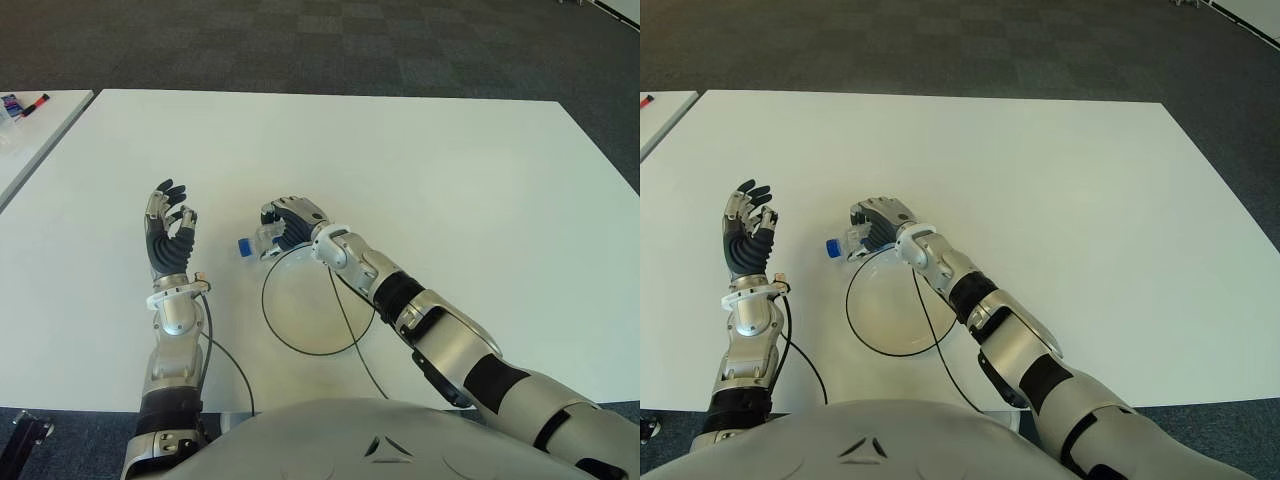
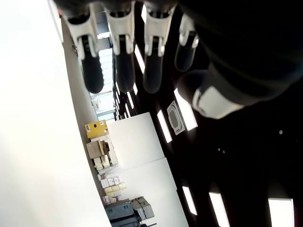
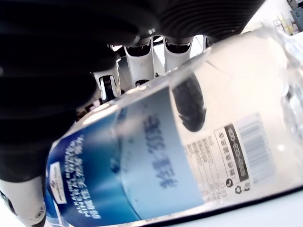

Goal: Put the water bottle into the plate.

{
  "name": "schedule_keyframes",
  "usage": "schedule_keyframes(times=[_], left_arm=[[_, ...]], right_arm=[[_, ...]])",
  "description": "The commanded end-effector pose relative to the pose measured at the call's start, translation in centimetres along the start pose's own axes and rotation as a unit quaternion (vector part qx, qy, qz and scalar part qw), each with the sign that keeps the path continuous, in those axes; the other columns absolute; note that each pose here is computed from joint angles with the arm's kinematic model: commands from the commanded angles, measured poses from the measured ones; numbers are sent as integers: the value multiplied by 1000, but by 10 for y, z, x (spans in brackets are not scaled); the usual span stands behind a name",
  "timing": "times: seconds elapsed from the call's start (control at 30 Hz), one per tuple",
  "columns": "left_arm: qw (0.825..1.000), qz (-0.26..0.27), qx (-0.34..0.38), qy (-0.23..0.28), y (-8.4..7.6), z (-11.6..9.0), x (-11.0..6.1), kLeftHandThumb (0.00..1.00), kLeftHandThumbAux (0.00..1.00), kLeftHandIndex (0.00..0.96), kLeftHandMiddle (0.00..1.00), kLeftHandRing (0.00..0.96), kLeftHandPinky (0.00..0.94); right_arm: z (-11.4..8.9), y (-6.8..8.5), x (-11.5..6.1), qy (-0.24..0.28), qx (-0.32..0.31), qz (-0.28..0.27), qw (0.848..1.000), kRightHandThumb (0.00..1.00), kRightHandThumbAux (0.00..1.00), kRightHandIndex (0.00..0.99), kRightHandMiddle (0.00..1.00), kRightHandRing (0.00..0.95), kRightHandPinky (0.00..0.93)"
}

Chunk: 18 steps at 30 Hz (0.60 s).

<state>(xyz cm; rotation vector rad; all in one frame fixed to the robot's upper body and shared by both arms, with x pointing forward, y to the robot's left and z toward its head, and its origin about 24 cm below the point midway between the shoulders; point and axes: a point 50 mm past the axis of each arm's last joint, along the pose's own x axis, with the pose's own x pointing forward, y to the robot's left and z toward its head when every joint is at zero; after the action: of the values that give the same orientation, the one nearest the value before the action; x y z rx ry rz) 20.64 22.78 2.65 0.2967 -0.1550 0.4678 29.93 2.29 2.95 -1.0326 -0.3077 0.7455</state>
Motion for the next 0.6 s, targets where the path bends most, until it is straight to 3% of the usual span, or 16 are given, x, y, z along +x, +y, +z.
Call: schedule_keyframes(times=[0.03, 0.37, 0.43, 0.6], left_arm=[[1000, 8, 4, 3, 3, -2, -2, 655, 623, 166, 248, 252, 299], [1000, 7, -6, 11, 2, -3, -3, 666, 621, 170, 245, 255, 313], [1000, 8, -8, 11, 2, -4, -3, 671, 622, 172, 248, 259, 314], [1000, 12, -10, 7, 3, -3, -3, 678, 622, 172, 251, 260, 306]], right_arm=[[-2, -1, -1, -5, 9, -2, 1000, 1000, 672, 358, 464, 499, 491], [-1, -1, -2, -24, 33, -8, 999, 1000, 674, 330, 476, 488, 502], [-1, -1, -2, -26, 35, -9, 999, 1000, 670, 384, 453, 476, 494], [-1, -1, -3, -31, 35, -13, 999, 1000, 673, 339, 471, 484, 504]])
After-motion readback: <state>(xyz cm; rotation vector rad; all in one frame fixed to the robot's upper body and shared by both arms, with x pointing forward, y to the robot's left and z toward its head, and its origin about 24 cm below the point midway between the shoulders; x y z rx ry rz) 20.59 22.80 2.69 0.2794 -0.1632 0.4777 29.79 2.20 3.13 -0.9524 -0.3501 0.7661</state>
